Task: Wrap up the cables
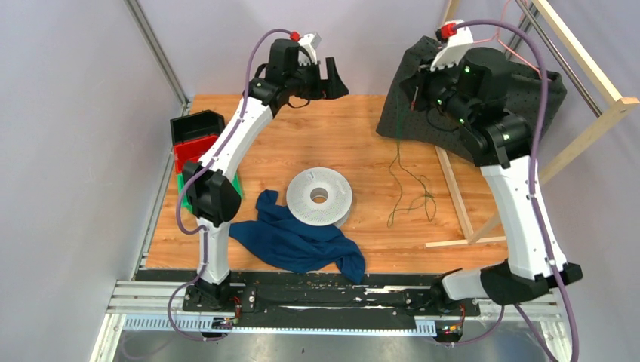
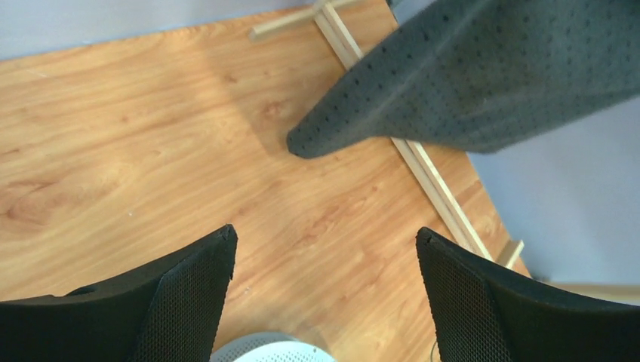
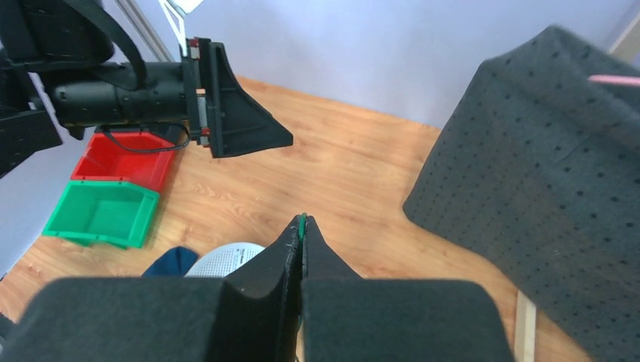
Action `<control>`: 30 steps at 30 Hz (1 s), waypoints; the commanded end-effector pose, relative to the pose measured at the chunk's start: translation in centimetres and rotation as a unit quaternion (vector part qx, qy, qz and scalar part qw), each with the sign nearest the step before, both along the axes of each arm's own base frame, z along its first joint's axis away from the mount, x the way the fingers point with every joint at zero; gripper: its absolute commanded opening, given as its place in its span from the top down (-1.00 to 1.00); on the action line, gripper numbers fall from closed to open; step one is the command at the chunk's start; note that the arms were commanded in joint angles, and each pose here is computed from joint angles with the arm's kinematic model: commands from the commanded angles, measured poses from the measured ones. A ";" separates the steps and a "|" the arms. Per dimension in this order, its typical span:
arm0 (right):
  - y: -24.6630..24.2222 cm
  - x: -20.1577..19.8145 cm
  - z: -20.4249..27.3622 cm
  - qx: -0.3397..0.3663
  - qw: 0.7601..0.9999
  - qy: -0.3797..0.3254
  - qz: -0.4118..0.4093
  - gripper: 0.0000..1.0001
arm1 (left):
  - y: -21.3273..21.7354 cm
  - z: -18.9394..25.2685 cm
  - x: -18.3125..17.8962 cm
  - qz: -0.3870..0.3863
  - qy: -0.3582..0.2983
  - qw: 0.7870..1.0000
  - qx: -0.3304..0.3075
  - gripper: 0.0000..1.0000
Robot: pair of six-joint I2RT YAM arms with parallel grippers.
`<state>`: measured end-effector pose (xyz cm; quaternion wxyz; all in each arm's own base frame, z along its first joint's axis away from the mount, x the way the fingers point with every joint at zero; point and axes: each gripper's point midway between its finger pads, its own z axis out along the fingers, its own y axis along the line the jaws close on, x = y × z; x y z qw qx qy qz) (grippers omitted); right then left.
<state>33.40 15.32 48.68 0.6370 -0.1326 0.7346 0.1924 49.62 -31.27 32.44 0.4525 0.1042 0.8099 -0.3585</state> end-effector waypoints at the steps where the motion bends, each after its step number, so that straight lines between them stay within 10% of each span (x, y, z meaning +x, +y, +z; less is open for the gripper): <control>1: -0.3 0.7 -1.7 0.017 0.998 0.060 -0.022 0.98 | -1.2 2.3 -4.9 -0.114 -0.027 0.993 -0.007 -0.77; 8: 0.3 3.3 -5.9 0.054 0.982 0.169 -0.070 0.98 | -4.0 1.6 -14.2 -0.292 -0.029 0.956 -0.024 -0.59; 18: 1.0 5.1 -12.8 0.021 0.945 0.312 -0.100 0.99 | -4.1 1.7 -14.5 -0.260 -0.040 0.965 -0.002 -0.45; 30: 3.8 3.4 -9.1 0.023 0.975 0.216 0.039 0.98 | -6.6 4.1 -11.4 -0.218 -0.054 0.972 -0.067 -0.46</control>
